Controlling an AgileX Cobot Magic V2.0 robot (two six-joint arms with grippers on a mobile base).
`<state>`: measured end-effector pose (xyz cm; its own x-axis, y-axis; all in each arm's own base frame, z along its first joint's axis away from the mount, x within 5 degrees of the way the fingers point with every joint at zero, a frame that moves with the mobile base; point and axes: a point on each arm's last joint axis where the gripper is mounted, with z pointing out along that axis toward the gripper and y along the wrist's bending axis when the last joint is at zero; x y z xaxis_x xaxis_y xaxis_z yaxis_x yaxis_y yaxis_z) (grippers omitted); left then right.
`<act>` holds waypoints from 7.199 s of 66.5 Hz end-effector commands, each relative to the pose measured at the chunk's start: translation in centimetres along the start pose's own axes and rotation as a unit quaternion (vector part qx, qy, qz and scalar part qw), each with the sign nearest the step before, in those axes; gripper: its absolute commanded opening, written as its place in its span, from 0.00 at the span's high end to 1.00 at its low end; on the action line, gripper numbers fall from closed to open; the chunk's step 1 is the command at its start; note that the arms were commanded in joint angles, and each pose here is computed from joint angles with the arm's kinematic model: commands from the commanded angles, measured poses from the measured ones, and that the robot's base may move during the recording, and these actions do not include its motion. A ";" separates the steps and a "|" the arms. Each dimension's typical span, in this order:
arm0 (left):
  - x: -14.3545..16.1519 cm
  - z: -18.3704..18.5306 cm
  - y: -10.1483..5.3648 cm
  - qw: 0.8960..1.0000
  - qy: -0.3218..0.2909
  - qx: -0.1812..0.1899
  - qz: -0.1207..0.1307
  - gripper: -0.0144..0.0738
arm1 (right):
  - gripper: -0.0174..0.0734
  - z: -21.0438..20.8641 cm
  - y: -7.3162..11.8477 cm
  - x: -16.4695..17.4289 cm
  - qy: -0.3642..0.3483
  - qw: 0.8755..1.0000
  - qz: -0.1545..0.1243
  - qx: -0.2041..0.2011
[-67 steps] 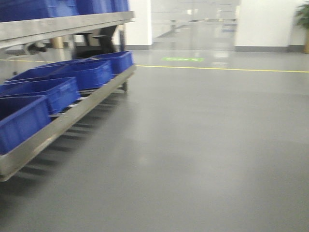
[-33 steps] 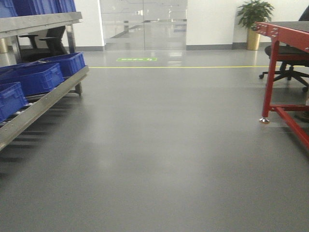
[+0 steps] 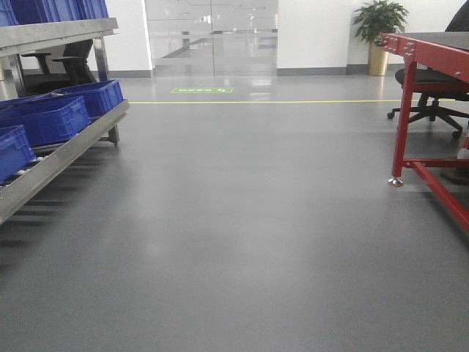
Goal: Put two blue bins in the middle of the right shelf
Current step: 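Drive across the open floor carrying the cyan bin in both grippers, then drive up to a shelf of blue bins holding the cyan bin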
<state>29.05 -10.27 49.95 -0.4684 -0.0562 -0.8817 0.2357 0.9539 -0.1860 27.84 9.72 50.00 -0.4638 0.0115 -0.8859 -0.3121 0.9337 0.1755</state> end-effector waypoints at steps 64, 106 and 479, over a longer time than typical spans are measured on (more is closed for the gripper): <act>-1.4 -1.6 -0.5 0.998 -0.065 0.024 -0.004 0.96 | 0.98 -1.1 0.4 -1.2 -0.054 0.998 -0.004 -0.014; -1.4 -1.6 -0.5 0.998 -0.065 0.024 -0.004 0.96 | 0.98 -1.1 0.4 -1.2 -0.054 0.998 -0.004 -0.014; -1.4 -1.6 -0.5 0.998 -0.065 0.024 -0.004 0.96 | 0.98 -1.0 0.4 -1.2 -0.057 0.998 -0.003 -0.014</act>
<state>29.08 -10.25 49.99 -0.4626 -0.0516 -0.8850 0.2368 0.9548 -0.1794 27.98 9.78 49.93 -0.4646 0.0152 -0.8854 -0.3114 0.9332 0.1794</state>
